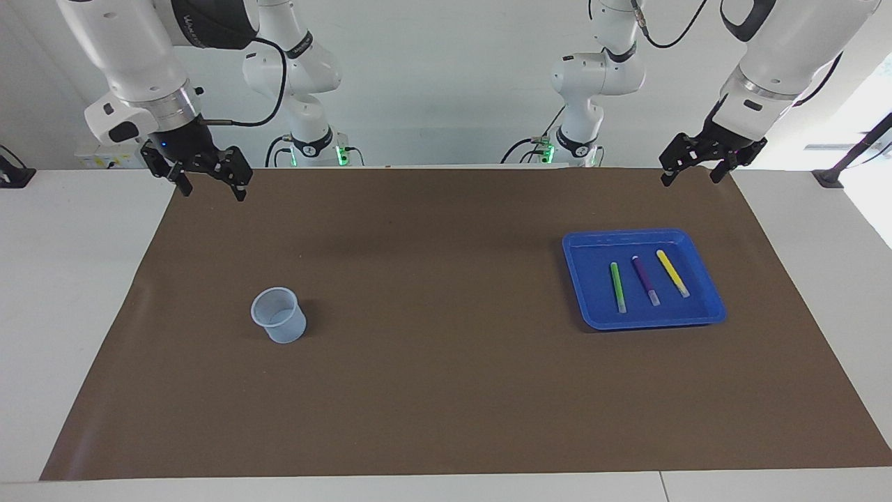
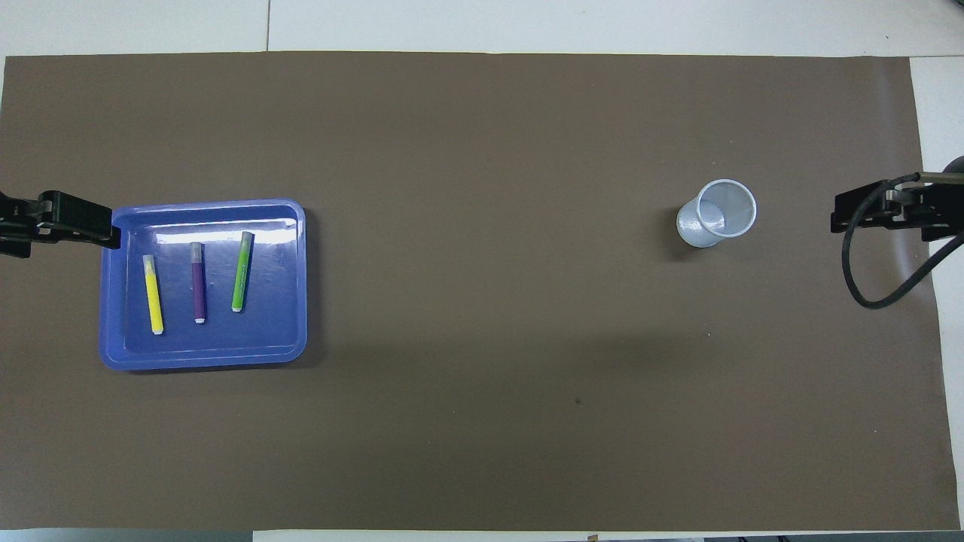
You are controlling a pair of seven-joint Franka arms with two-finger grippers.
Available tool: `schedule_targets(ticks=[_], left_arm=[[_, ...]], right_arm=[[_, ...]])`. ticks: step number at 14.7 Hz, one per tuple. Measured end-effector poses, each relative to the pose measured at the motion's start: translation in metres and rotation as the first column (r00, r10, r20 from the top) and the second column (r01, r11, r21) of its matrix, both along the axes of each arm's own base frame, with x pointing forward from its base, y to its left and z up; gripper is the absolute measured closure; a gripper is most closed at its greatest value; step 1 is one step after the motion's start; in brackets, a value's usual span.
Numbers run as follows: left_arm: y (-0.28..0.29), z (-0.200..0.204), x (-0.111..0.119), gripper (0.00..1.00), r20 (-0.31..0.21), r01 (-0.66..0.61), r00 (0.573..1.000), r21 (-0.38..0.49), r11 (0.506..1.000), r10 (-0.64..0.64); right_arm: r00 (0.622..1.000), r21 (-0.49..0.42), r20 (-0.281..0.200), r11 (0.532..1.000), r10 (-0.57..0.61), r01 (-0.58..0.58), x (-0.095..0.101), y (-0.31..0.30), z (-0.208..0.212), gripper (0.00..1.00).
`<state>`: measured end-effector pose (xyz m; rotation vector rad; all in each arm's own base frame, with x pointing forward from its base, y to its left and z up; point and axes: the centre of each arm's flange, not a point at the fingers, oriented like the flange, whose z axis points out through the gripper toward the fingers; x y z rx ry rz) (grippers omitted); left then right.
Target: Transfer and insert pens with both arms
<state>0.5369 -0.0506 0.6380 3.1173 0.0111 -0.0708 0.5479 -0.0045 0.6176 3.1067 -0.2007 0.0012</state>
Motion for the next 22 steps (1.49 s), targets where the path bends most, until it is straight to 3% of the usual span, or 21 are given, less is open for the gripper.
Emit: schedule_targets(ticks=[8,12,15,22], left_arm=[[0.0,-0.012,-0.001,0.0,-0.019,0.0,1.0,0.002,1.0,0.0],[0.002,-0.035,-0.008,0.0,0.01,-0.005,1.0,0.0,1.0,0.005],[0.025,-0.077,-0.019,0.0,0.027,-0.045,0.999,-0.001,0.999,0.045],[0.1,-0.203,-0.04,0.0,-0.011,-0.105,0.994,-0.001,0.994,0.105]], right_arm=[[1.0,0.0,-0.002,1.0,0.0,0.0,0.0,0.0,0.0,0.0],[1.0,0.0,-0.002,1.0,0.0,0.0,0.0,0.0,0.0,0.0],[1.0,0.0,-0.002,1.0,0.0,0.0,0.0,0.0,0.0,0.0],[1.0,0.0,-0.002,1.0,0.0,0.0,0.0,0.0,0.0,0.0]])
